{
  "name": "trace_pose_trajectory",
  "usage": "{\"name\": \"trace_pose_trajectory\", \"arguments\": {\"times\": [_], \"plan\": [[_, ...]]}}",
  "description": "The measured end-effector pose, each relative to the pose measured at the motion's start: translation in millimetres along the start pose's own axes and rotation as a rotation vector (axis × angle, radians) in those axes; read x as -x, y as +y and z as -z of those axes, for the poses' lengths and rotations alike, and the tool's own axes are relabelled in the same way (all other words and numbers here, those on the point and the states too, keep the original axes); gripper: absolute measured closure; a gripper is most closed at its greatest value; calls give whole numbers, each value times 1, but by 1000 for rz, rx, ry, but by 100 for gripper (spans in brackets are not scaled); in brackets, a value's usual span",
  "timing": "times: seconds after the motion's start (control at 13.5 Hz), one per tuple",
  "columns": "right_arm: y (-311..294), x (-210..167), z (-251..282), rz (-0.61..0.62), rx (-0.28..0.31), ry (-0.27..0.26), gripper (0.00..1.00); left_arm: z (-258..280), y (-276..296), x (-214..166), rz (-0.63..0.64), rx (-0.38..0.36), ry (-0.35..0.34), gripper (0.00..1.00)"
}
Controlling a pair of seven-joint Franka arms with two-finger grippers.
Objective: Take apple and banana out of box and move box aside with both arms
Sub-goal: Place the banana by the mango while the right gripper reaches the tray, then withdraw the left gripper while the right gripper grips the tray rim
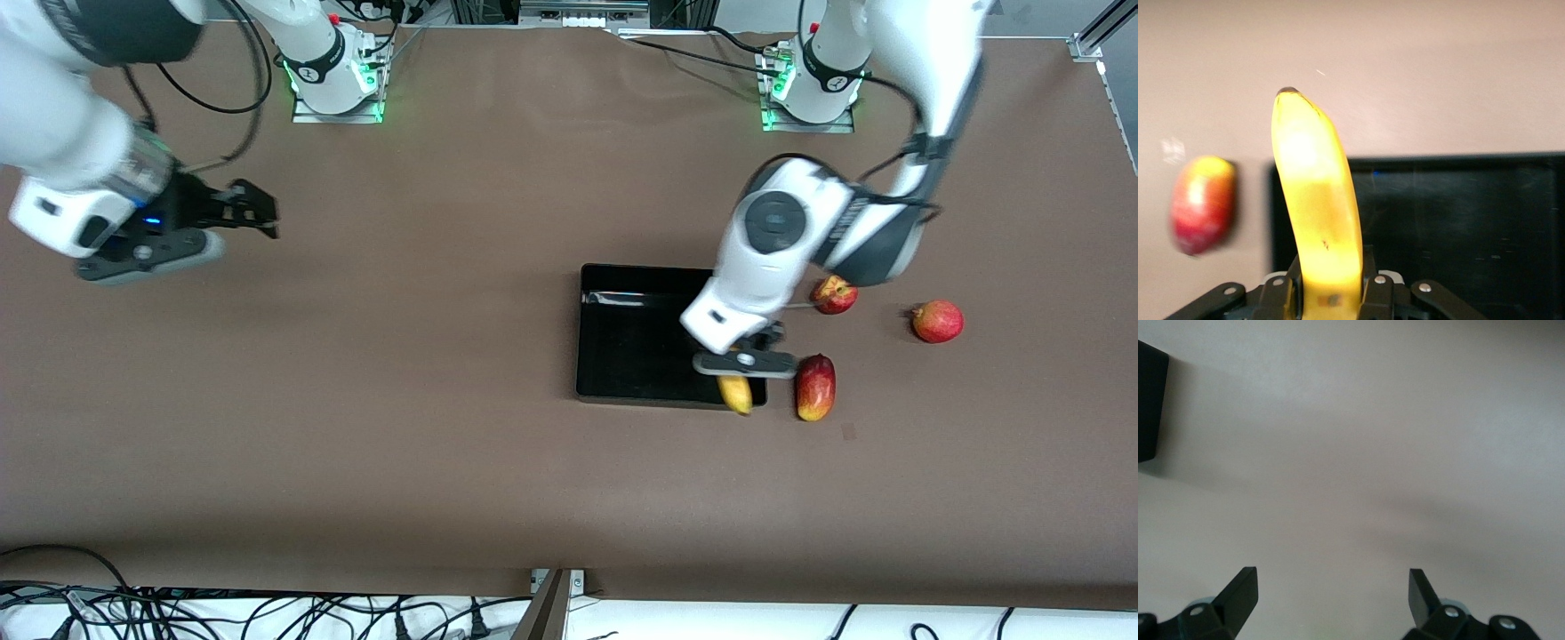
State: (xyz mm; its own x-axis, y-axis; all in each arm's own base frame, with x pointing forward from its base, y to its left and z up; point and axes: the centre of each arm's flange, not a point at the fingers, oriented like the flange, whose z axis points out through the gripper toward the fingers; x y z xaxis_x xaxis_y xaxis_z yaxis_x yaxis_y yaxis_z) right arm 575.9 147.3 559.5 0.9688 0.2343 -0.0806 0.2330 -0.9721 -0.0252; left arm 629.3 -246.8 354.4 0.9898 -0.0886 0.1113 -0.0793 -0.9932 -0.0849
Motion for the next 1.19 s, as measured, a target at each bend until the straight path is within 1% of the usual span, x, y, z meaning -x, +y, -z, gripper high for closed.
{"name": "trace_pose_trajectory", "arguments": {"times": [0.22,0.37,0.52,0.59,0.74,0.89,0.97,1.11,1.19], "plan": [[-83,-22,-47,-54,15,-5,0,-3,-126,-22,-142,4,-22,66],[-134,-37,-87,-100,-26,-3,0,-25,-192,-18,-157,-3,-68,66],[-180,-51,-131,-162,-47,23,0,-67,-234,-5,-128,2,-138,66],[-207,-55,-156,-186,-47,40,0,-92,-245,0,-114,13,-162,66],[-262,-61,-208,-245,-51,86,0,-141,-263,8,-79,45,-185,66],[-318,-61,-252,-293,-55,117,0,-178,-280,16,-47,76,-183,66],[-342,-60,-271,-309,-57,128,0,-187,-282,18,-40,85,-178,66],[-376,-58,-302,-326,-61,145,0,-183,-275,13,-48,91,-155,52],[-384,-58,-313,-330,-65,154,0,-170,-270,7,-56,92,-132,41]]}}
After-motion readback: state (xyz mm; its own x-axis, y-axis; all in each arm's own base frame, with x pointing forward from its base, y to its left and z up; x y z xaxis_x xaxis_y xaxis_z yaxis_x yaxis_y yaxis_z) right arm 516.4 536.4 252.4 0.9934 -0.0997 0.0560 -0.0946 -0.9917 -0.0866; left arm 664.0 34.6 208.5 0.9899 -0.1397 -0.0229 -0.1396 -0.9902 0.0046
